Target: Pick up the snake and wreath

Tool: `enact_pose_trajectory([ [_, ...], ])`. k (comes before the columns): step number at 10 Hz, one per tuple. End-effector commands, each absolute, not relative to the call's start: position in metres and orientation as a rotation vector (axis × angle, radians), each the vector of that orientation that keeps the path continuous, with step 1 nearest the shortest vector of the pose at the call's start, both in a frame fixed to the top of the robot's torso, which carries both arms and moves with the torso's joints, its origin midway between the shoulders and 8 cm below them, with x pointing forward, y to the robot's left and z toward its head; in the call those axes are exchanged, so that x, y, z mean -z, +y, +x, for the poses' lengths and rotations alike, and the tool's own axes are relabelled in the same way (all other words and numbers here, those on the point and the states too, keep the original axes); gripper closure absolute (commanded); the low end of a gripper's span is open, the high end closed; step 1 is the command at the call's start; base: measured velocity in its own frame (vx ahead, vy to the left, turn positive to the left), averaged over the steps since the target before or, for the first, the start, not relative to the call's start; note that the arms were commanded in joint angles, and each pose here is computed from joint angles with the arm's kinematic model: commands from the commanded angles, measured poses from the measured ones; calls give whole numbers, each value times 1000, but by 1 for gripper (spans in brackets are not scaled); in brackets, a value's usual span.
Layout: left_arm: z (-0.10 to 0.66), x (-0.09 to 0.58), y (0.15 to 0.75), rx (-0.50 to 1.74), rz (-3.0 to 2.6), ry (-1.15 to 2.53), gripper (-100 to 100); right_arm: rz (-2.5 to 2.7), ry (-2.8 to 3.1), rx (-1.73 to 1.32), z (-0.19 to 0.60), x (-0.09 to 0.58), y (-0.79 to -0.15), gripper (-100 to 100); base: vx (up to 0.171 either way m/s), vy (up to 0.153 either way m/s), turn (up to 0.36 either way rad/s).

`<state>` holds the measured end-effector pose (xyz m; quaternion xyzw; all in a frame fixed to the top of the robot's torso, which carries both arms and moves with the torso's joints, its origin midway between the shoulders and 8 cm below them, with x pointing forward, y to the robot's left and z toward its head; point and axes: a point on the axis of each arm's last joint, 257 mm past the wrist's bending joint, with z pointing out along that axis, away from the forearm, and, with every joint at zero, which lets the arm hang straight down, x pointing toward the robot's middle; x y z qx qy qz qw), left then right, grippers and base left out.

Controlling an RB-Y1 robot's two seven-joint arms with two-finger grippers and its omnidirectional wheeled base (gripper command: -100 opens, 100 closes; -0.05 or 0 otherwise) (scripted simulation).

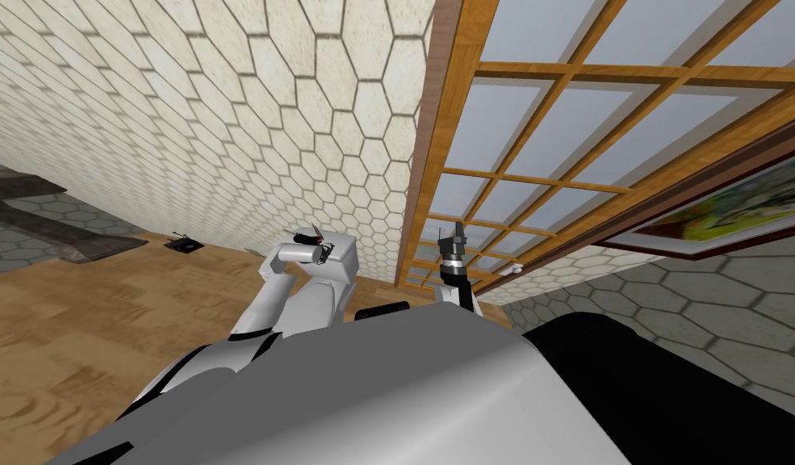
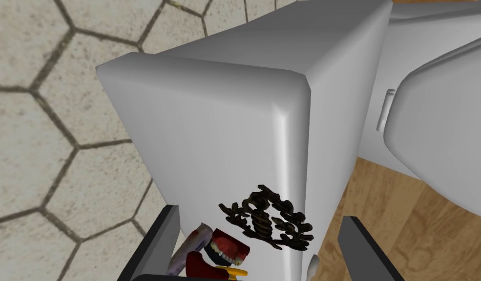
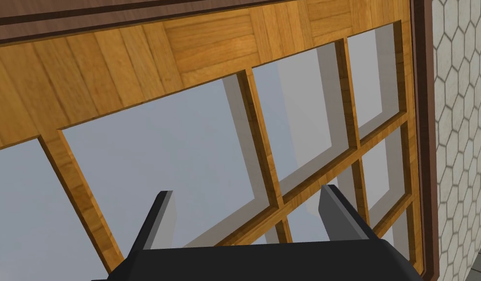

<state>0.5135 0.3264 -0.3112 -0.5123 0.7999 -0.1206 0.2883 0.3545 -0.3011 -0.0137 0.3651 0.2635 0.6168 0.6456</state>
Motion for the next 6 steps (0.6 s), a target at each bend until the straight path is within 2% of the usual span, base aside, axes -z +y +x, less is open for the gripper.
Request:
enact_pose_trajectory([
  [1, 507, 316, 331, 274, -1382, 2173, -100, 831, 600, -1404, 354, 14, -301, 0, 37, 25, -36],
  [6, 489, 329, 343, 144, -1417, 2273, -100, 831, 600, -1404, 354, 14, -301, 0, 45, 36, -48],
])
